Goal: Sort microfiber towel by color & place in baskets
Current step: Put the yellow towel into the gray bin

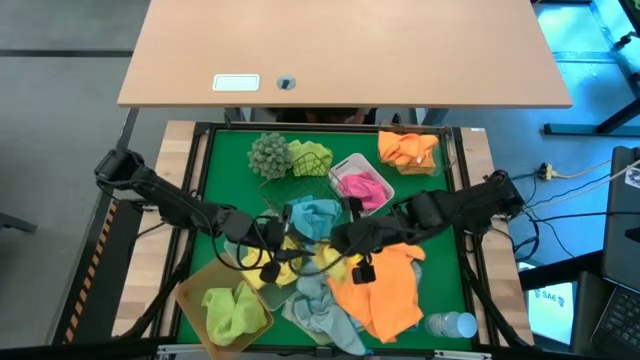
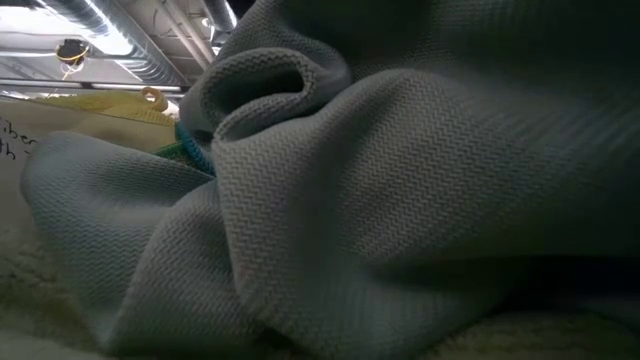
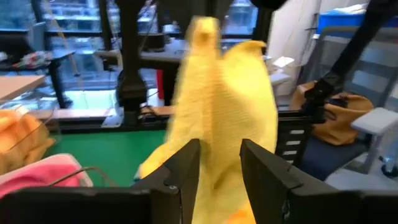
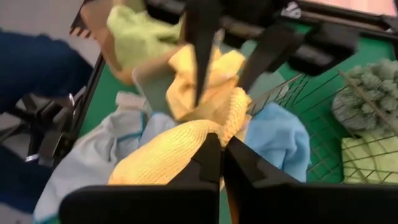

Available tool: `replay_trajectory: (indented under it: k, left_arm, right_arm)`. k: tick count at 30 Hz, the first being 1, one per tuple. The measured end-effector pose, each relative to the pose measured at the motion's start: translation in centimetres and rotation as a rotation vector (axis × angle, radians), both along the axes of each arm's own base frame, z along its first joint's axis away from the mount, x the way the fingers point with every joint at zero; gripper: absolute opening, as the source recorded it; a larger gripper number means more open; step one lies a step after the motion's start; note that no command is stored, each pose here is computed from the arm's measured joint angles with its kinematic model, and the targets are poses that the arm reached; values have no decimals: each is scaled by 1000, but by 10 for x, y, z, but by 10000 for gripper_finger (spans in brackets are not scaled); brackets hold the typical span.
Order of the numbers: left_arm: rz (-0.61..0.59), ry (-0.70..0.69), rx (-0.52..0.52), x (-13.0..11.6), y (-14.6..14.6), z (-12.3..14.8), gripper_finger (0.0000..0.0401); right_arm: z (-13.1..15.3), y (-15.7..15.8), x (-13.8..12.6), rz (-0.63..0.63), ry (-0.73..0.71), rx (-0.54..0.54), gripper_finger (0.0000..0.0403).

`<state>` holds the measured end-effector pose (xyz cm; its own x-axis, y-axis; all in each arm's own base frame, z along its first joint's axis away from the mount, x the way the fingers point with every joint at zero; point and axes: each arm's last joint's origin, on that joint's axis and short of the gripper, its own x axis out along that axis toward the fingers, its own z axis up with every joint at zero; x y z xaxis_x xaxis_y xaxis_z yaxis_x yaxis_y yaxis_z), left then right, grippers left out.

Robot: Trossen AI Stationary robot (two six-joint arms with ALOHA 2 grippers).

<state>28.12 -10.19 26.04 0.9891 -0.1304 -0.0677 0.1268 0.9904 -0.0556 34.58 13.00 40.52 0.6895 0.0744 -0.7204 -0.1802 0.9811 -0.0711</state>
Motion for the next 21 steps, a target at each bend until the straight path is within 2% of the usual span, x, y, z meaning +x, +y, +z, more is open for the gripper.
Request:
replay_trajectory:
  k: [7,12,21]
  left_arm:
    - [-3,-22,-5,3,3,1,112]
    - [-56,-59,-19,3,2,5,112]
    - [-112,-77,-1,2,0,6,112]
  right_arm:
    - [8,-8,12,42,-109,22,5]
    - [15,-10,18,58,-195,15,5]
    - [15,-11,19,70,-204,7,5]
